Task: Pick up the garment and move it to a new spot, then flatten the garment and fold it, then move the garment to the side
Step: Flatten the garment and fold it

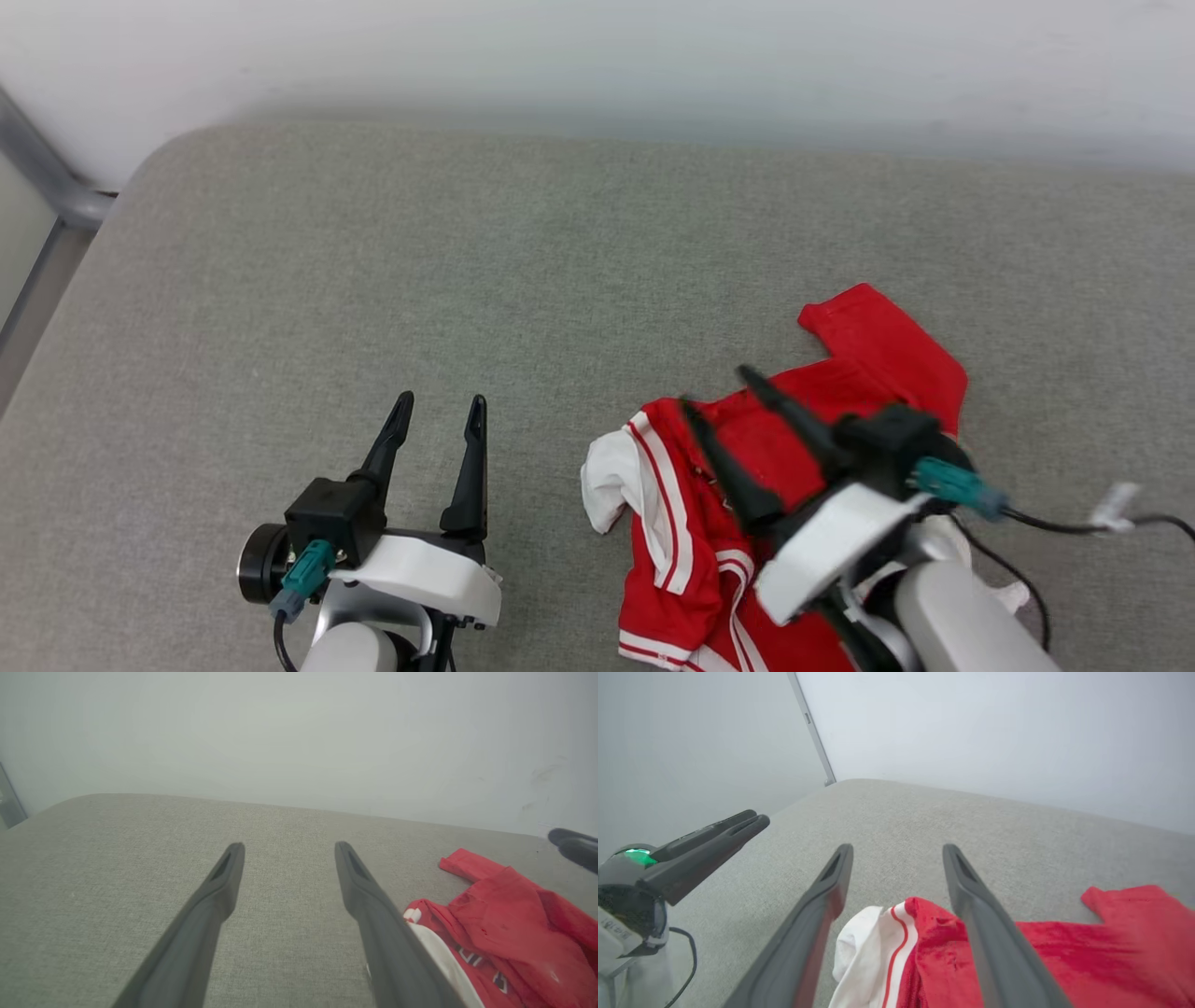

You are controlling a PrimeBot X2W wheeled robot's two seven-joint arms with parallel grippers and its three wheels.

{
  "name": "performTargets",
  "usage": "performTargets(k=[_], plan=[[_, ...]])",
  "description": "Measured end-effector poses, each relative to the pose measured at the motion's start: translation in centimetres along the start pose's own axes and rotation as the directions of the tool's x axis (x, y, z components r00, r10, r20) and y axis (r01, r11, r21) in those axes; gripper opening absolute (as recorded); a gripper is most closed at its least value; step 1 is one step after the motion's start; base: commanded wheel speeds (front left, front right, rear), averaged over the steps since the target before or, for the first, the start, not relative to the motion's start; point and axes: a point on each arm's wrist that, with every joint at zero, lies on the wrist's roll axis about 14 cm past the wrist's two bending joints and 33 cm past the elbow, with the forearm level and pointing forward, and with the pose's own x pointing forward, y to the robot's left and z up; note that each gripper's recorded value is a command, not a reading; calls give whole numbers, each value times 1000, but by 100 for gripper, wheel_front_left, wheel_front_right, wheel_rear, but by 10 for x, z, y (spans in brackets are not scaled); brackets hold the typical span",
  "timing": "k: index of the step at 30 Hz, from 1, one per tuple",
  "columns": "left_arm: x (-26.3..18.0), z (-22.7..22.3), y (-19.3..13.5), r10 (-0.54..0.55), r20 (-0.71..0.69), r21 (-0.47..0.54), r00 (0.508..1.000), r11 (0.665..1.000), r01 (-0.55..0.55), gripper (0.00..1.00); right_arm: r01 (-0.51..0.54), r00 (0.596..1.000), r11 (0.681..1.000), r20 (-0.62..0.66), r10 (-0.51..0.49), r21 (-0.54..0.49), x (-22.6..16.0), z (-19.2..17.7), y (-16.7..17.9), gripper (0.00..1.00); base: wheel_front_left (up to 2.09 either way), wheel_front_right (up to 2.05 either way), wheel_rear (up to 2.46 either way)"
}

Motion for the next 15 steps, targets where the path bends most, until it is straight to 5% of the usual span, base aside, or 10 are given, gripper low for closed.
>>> performTargets(k=[7,15], plan=[[-2,4,-8,-31,12,13,999,999,31,100,208,962,977,189,-195,-52,-38,48,-52,100,0,0,0],[-3,7,-17,-66,13,26,998,997,66,100,449,865,892,274,-420,-47,-102,71,-107,100,0,0,0]])
